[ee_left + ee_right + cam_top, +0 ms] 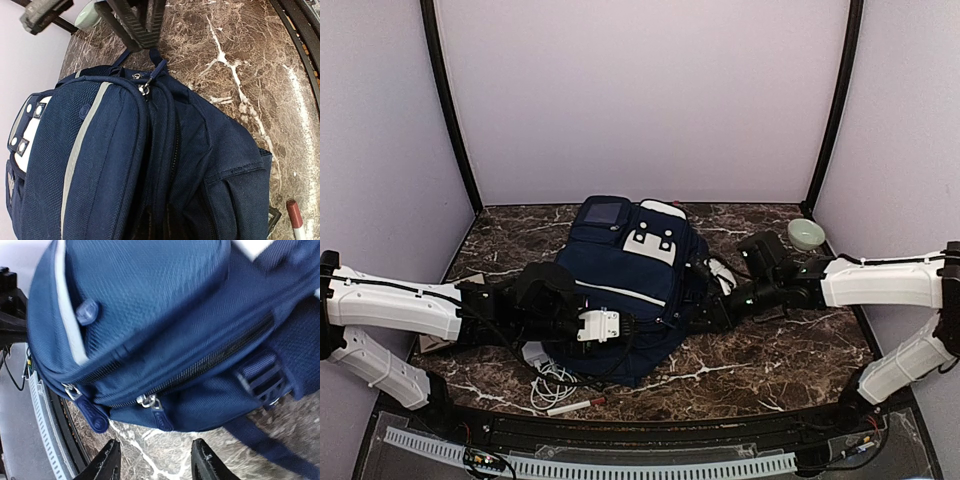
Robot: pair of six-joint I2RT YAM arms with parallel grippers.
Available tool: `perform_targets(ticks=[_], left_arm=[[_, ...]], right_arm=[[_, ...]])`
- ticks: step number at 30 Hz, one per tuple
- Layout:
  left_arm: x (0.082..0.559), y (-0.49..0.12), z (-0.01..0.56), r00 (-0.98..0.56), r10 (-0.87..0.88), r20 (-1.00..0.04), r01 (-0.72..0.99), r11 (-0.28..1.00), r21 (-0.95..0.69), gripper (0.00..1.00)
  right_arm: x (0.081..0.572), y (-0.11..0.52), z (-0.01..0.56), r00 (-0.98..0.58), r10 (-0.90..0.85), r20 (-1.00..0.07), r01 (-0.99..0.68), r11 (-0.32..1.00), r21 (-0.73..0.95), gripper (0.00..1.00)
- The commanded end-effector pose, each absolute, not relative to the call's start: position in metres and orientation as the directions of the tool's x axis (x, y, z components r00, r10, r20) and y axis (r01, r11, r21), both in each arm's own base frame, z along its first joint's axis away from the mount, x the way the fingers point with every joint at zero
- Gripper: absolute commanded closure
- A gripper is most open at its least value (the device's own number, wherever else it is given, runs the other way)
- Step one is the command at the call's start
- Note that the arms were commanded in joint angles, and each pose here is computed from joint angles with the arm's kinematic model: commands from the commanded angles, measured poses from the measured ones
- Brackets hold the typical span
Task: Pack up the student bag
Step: Pick up the second largest pocket of the bag from the student bag.
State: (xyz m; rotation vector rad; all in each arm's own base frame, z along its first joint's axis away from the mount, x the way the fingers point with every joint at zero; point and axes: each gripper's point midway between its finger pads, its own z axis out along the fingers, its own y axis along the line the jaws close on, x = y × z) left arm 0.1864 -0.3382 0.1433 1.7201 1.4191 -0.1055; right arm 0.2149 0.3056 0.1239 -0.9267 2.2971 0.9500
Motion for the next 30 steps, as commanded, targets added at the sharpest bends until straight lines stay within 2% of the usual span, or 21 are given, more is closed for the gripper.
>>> perform_targets(ticks=[1,5,11,13,16,19,30], left_arm=[[0.189,-0.346,0.171,0.369,0.7,-0.611,0.801,0.094,0.592,1.0],[0.189,-0.345,0.175,0.365,0.694,-0.62,0.8,0.106,0.59,1.0],[0.189,-0.343,0.169,0.356,0.707,-0.611,0.803,0.103,0.587,1.0],[0.189,-0.343,0.169,0.359,0.707,-0.609,0.801,0.102,0.59,1.0],[0.189,-0.345,0.169,0.364,0.703,-0.612,0.803,0.096,0.588,1.0],[0.188,-0.344,0.169,0.365,0.706,-0.607,0.804,0.09,0.588,1.0],[0.181,-0.341,0.17,0.37,0.71,-0.599,0.82,0.053,0.57,1.0]], right_arm=[[0.217,0.322,0.12,-0.648,-0.359,-0.671,-0.742,0.494,0.453,0.51],[0.216,0.336,0.112,-0.649,-0.379,-0.66,-0.75,0.466,0.47,0.61],[0.214,0.342,0.101,-0.644,-0.394,-0.656,-0.756,0.459,0.466,0.61],[0.216,0.344,0.097,-0.648,-0.399,-0.649,-0.753,0.463,0.468,0.64],[0.218,0.35,0.1,-0.65,-0.397,-0.649,-0.754,0.447,0.481,0.84],[0.222,0.347,0.105,-0.641,-0.388,-0.662,-0.756,0.466,0.459,1.0],[0.269,0.289,0.108,-0.659,-0.38,-0.649,-0.634,0.745,0.208,1.0]])
